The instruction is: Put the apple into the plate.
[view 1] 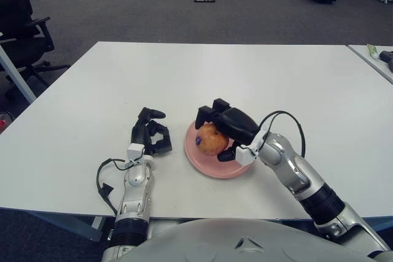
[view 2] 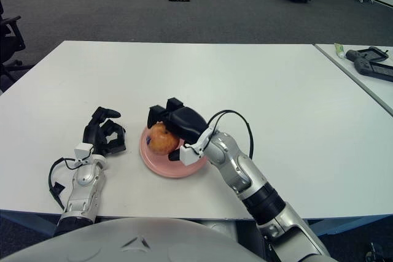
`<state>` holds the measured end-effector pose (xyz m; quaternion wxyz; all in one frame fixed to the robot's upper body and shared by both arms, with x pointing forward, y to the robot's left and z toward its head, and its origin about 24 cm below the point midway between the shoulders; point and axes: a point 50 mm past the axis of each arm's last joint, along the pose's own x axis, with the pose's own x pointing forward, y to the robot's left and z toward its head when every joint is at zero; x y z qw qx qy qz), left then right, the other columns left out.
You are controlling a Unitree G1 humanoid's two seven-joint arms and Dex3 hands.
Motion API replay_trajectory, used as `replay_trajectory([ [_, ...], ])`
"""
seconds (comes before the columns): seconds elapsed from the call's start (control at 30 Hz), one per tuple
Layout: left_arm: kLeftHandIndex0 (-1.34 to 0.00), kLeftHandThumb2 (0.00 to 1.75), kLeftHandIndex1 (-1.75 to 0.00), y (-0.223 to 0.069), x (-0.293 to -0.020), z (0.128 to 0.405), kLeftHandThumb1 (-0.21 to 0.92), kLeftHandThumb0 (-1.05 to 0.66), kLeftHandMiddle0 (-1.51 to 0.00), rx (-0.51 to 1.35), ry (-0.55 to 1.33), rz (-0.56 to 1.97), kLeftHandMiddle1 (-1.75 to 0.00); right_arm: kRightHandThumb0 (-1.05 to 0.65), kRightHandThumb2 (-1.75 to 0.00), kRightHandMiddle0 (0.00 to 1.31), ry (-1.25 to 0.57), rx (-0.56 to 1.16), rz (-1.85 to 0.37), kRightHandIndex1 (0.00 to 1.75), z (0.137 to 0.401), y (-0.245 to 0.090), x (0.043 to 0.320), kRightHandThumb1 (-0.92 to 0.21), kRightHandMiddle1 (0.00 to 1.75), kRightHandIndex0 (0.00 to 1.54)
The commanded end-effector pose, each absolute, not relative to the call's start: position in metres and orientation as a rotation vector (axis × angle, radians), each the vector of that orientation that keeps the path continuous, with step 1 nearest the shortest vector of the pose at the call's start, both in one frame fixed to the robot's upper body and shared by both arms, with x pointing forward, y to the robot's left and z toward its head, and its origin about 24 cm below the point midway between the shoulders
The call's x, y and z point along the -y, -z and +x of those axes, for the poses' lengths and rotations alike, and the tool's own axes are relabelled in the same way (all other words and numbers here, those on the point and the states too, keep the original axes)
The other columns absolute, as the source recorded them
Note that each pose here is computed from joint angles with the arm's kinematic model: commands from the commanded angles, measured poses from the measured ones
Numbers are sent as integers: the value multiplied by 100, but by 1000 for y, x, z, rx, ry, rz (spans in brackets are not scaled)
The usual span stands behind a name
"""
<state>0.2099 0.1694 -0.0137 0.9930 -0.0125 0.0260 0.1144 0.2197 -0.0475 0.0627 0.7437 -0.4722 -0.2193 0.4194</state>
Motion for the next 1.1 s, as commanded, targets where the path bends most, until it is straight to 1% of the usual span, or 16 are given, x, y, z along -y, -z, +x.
replay_trajectory([
  [0.0, -54, 152, -171, 27, -171, 204, 14, -1, -73, -133, -249, -19, -175, 0, -167, 60, -972, 489, -1106, 173, 224, -56, 44, -1, 175, 85],
  [0.17, -54, 151, -171, 27, -171, 204, 15, -1, -72, -126, -245, -21, -175, 0, -169, 62, -989, 482, -1160, 174, 226, -45, 41, 1, 175, 86],
  [0.47, -55, 151, -171, 26, -170, 204, 15, -1, -70, -133, -239, -27, -175, 0, -174, 65, -984, 495, -1224, 175, 226, -38, 40, 5, 175, 89],
  [0.63, -53, 150, -173, 26, -170, 204, 17, -1, -68, -137, -238, -34, -175, 0, -173, 64, -932, 543, -1288, 174, 226, -35, 41, 4, 175, 88],
  [0.73, -49, 144, -174, 25, -170, 203, 22, -1, -65, -138, -237, -32, -175, 0, -173, 65, -874, 598, -1330, 175, 226, -35, 42, 4, 174, 89],
  [0.83, -45, 138, -174, 25, -170, 203, 27, -1, -61, -136, -235, -31, -175, -1, -174, 68, -820, 642, -1345, 175, 226, -34, 42, 6, 172, 90],
  [0.9, -44, 139, -175, 25, -170, 203, 27, -1, -61, -134, -235, -31, -175, -1, -174, 70, -802, 656, -1348, 175, 226, -34, 43, 7, 169, 91],
  [0.97, -46, 141, -175, 26, -170, 203, 25, -1, -63, -131, -236, -31, -175, -1, -175, 76, -787, 668, -1343, 175, 225, -35, 43, 10, 161, 93],
  [1.0, -46, 142, -174, 26, -170, 203, 24, -1, -64, -130, -236, -31, -175, -1, -172, 75, -781, 674, -1339, 175, 225, -35, 44, 8, 160, 91],
  [1.07, -48, 145, -174, 26, -170, 204, 22, -1, -66, -129, -238, -27, -175, -1, -162, 69, -770, 663, -1285, 175, 225, -37, 46, -1, 159, 84],
])
